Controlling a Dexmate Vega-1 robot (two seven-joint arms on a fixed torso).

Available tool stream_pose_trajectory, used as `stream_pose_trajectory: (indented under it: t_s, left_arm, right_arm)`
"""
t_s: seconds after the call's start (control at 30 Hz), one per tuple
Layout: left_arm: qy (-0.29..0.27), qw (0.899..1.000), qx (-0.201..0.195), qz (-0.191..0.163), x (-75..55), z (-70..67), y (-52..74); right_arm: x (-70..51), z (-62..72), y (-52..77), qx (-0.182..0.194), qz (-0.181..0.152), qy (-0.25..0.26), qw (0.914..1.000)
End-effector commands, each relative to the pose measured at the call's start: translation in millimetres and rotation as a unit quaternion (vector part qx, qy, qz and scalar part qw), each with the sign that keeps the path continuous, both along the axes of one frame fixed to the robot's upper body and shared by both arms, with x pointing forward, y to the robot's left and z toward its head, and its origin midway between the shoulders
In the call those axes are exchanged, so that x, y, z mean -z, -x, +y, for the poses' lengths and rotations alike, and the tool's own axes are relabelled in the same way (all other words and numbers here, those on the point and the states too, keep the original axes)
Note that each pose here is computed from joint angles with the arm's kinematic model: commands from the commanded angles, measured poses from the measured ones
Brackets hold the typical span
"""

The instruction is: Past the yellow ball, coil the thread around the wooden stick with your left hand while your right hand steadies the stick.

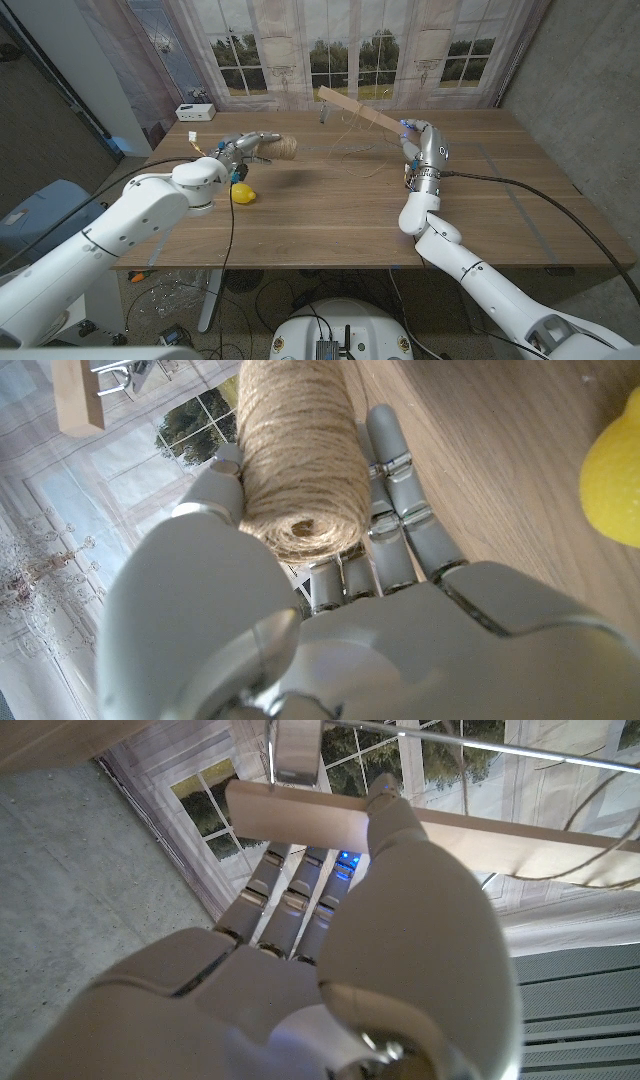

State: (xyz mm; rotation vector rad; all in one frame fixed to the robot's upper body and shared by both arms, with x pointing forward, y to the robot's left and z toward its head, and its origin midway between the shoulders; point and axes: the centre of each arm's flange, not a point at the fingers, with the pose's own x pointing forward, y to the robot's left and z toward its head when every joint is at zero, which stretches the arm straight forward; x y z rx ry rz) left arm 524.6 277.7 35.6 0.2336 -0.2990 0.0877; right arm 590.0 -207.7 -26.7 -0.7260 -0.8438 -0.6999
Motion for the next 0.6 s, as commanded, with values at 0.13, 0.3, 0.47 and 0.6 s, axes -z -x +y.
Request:
stream_pose_trajectory:
  t_s: [0.13, 0.3, 0.47, 0.6]
  left_arm:
    - [-0.095, 0.992, -0.084, -0.009, -4.9, 7.3, 7.4]
    - [-0.121, 0.987, -0.106, 0.001, -3.6, 10.1, 7.3]
    - [-0.147, 0.981, -0.127, 0.011, -3.1, 13.2, 6.0]
    - [-0.163, 0.976, -0.141, 0.015, -3.6, 15.9, 3.7]
  right_arm:
    - [-0.1, 2.0, 3.2, 0.02, 0.064, 0.055, 0.9962]
    - [-0.1, 3.6, 1.8, 0.027, 0.083, 0.068, 0.9938]
    - [0.4, 4.6, -0.2, 0.034, 0.104, 0.077, 0.991]
    - [0.7, 6.0, -2.1, 0.039, 0.121, 0.085, 0.9883]
